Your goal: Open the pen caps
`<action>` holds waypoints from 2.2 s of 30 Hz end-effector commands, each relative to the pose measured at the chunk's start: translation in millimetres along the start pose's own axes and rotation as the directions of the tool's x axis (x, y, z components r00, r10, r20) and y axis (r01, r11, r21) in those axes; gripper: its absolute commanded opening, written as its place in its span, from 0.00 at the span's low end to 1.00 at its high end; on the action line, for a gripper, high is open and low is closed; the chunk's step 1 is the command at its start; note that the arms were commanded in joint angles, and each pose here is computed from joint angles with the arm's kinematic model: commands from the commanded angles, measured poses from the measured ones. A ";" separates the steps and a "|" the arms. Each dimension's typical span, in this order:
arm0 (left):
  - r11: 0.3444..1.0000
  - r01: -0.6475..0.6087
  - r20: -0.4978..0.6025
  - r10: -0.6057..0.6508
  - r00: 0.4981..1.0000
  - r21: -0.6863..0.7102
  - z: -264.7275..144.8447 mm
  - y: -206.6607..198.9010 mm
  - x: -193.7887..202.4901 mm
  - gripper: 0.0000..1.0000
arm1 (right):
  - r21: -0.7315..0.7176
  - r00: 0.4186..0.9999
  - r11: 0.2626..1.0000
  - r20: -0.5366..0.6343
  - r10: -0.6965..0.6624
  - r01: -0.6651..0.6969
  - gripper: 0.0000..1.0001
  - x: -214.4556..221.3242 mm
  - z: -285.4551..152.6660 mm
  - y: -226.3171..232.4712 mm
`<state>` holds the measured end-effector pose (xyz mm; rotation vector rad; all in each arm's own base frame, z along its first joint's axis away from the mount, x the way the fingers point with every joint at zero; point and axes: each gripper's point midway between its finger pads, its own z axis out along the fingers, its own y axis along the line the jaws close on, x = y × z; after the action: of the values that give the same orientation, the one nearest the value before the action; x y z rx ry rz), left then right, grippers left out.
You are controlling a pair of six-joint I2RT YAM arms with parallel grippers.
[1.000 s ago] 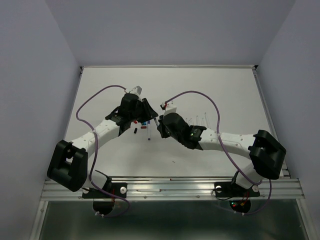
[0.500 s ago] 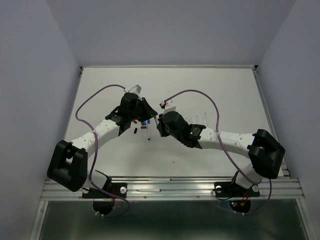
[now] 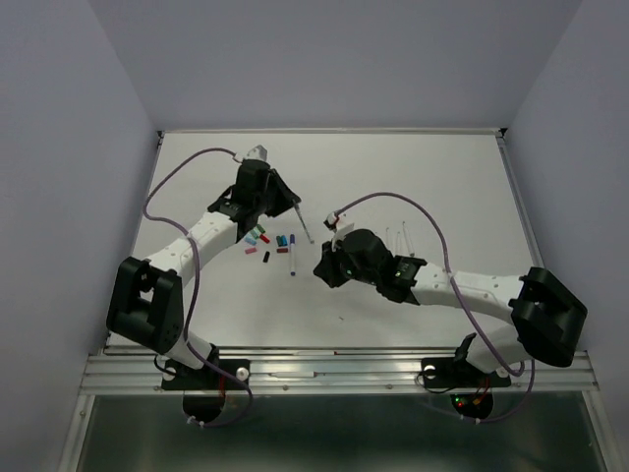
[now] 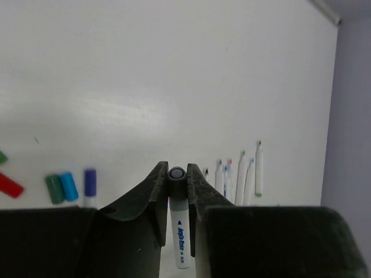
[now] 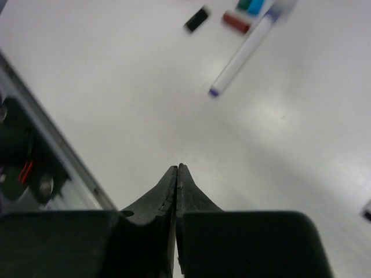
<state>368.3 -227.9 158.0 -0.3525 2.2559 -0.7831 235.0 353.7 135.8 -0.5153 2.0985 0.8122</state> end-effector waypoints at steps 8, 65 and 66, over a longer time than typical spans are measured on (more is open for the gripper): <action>0.995 0.058 0.426 -0.087 0.901 0.081 -34.8 -23.4 -145.3 0.00 | -0.108 0.988 0.991 -0.142 0.059 -0.074 0.01 52.0 -36.6 20.9; 0.997 0.042 0.295 -0.019 0.955 -0.072 -19.3 36.6 -84.3 0.00 | 0.298 0.998 0.952 0.036 0.058 -0.066 0.01 14.2 -9.0 -70.7; 0.994 0.045 0.264 -0.017 0.964 -0.099 -16.6 48.0 -71.5 0.00 | 0.313 0.997 0.947 0.049 0.058 -0.070 0.01 6.8 -3.9 -70.9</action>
<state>428.3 -158.5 196.8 -0.5276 1.9774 -0.6587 237.5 298.2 97.7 -0.3622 2.2013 0.6403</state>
